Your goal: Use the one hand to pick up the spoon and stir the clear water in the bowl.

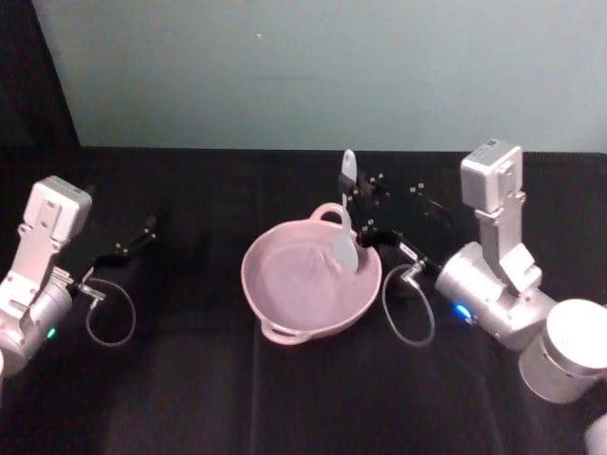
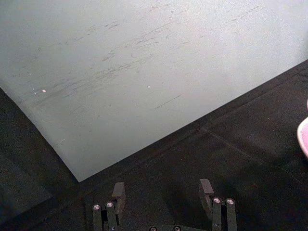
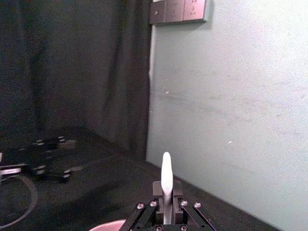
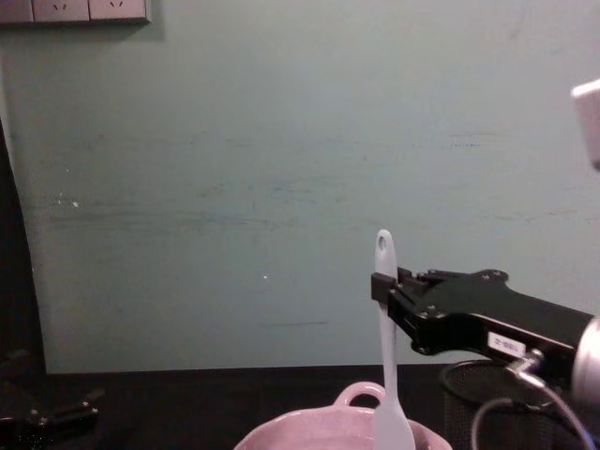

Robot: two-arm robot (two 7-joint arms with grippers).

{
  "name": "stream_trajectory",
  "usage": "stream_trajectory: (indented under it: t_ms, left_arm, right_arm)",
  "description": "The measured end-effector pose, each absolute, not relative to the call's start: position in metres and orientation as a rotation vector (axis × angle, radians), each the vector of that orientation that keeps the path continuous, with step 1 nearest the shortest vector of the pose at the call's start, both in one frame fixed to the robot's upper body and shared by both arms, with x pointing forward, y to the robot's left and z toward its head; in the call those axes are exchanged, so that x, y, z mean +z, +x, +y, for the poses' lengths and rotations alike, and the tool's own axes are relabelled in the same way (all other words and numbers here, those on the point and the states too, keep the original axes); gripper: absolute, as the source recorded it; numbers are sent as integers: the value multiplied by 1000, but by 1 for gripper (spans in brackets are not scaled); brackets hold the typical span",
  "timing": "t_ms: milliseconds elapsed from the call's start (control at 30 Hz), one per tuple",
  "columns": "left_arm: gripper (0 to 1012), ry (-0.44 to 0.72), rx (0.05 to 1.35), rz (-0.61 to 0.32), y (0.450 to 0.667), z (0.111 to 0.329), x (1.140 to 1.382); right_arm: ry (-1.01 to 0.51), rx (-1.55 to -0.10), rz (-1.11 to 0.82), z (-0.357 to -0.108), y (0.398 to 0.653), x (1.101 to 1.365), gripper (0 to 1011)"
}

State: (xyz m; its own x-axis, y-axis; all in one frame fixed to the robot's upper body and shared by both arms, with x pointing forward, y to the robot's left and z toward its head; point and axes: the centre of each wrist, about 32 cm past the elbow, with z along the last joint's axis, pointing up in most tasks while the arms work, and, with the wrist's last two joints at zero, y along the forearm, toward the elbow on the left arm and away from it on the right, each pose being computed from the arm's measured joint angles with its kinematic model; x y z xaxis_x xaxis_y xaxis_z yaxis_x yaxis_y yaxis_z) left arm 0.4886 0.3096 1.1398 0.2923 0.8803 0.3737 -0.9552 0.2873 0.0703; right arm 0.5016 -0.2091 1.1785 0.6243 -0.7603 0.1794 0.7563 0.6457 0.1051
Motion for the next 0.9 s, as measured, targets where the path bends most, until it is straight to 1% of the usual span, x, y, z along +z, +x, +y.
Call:
stream_trajectory:
  t_ms: [100,200,300,433,600,667,800,900]
  left_arm:
    - [1011,304,1248,-285,489,310,1140]
    - [1011,304,1248,-285,489,310,1140]
    - [1011,304,1248,-285,489,310,1140]
    - [1011,304,1248,-285,489,310,1140]
    - [1011,304,1248,-285,489,310,1140]
    - [1011,304,1248,-285,489,310,1140]
    - [1011,304,1248,-285,489,310,1140]
    - [1011,304,1248,-285,489,310,1140]
  right_arm:
    - [19,-836,-169,-213,489,1181,110]
    - [25,-795,-118,-211,479,1183,110]
    - [39,-754,-70,-205,472,1184,110]
    - [63,-714,-40,-195,468,1185,110]
    - [83,-696,-39,-181,474,1182,110]
    - [84,-703,-48,-175,480,1178,110]
    - [80,-740,-85,-166,496,1168,111]
    - [77,-770,-111,-164,504,1164,110]
